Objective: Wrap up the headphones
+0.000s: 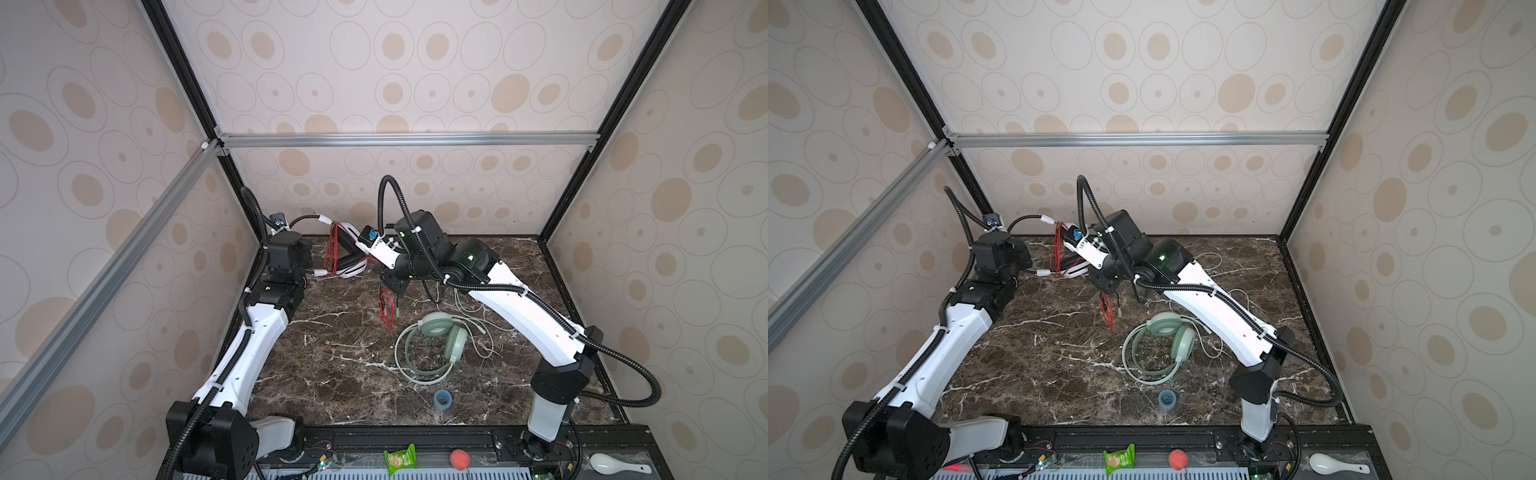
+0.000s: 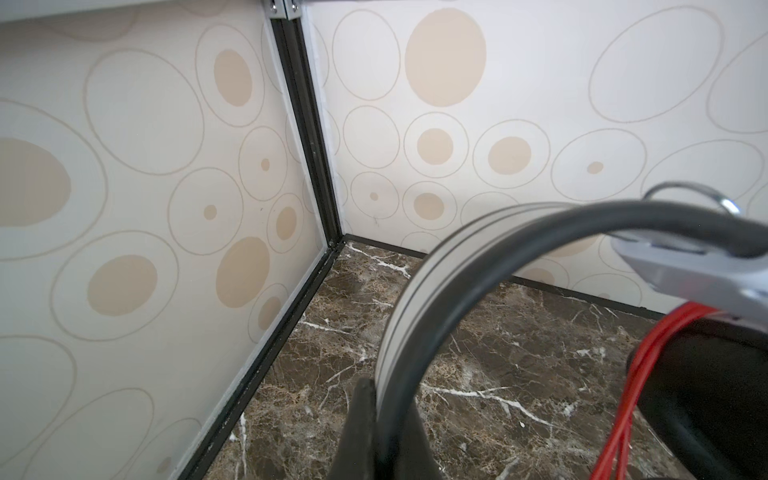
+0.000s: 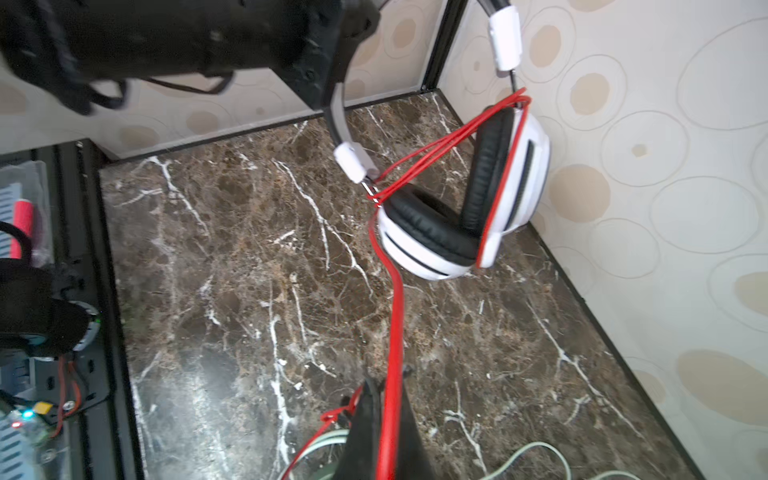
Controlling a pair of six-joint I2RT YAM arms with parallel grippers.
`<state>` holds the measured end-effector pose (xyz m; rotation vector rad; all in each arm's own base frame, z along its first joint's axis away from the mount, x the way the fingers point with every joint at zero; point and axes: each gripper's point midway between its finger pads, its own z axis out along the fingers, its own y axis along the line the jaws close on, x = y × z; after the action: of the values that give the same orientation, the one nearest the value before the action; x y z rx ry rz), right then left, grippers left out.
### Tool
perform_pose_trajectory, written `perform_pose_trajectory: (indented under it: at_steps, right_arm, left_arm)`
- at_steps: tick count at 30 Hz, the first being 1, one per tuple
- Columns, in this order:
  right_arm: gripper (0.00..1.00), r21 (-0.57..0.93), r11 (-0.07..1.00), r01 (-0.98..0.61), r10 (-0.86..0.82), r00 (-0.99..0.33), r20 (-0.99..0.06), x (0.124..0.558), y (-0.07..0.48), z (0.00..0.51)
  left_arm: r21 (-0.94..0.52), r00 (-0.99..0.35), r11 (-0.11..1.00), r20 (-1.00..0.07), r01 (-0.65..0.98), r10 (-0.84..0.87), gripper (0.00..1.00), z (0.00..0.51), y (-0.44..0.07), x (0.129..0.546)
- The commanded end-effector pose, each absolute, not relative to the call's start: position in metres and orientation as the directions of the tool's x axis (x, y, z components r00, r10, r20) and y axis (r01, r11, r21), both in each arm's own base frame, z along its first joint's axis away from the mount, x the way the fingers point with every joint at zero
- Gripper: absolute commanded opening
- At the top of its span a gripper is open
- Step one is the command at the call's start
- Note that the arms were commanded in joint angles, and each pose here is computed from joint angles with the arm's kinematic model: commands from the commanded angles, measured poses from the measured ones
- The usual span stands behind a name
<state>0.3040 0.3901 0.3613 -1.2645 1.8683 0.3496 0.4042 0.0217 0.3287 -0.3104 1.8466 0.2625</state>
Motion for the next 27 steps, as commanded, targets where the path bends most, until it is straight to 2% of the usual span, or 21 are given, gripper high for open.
perform_pose_trajectory:
  at_steps: [1, 9, 15, 19, 27]
  right_arm:
    - [0.0, -0.316, 0.447, -0.837, -0.716, -0.123, -0.687, 0.321, 0.366, 0.363]
    - [0.0, -0.363, 0.517, -0.775, -0.687, -0.122, -0.716, 0.349, 0.359, 0.382]
    - [0.01, -0.374, 0.62, -0.69, -0.664, -0.207, -0.718, 0.377, 0.343, 0.377]
    - [0.03, -0.269, 0.694, -0.668, -0.588, -0.309, -0.748, 0.396, 0.329, 0.368]
    - [0.03, -0.217, 0.709, -0.671, -0.574, -0.369, -0.731, 0.413, 0.33, 0.338]
  left_arm:
    - [0.019, -0.235, 0.968, -0.971, -0.25, -0.041, 0.0, 0.365, 0.009, 0.394]
    - [0.037, -0.38, 0.995, -0.925, -0.094, -0.001, 0.0, 0.339, -0.014, 0.376]
    - [0.019, -0.466, 0.996, -0.883, 0.084, 0.056, 0.0, 0.32, -0.041, 0.362]
    - [-0.044, -0.463, 0.981, -0.885, 0.188, 0.049, 0.0, 0.321, -0.063, 0.356]
    - [-0.198, -0.445, 0.893, -0.895, 0.405, 0.003, 0.0, 0.33, -0.111, 0.338]
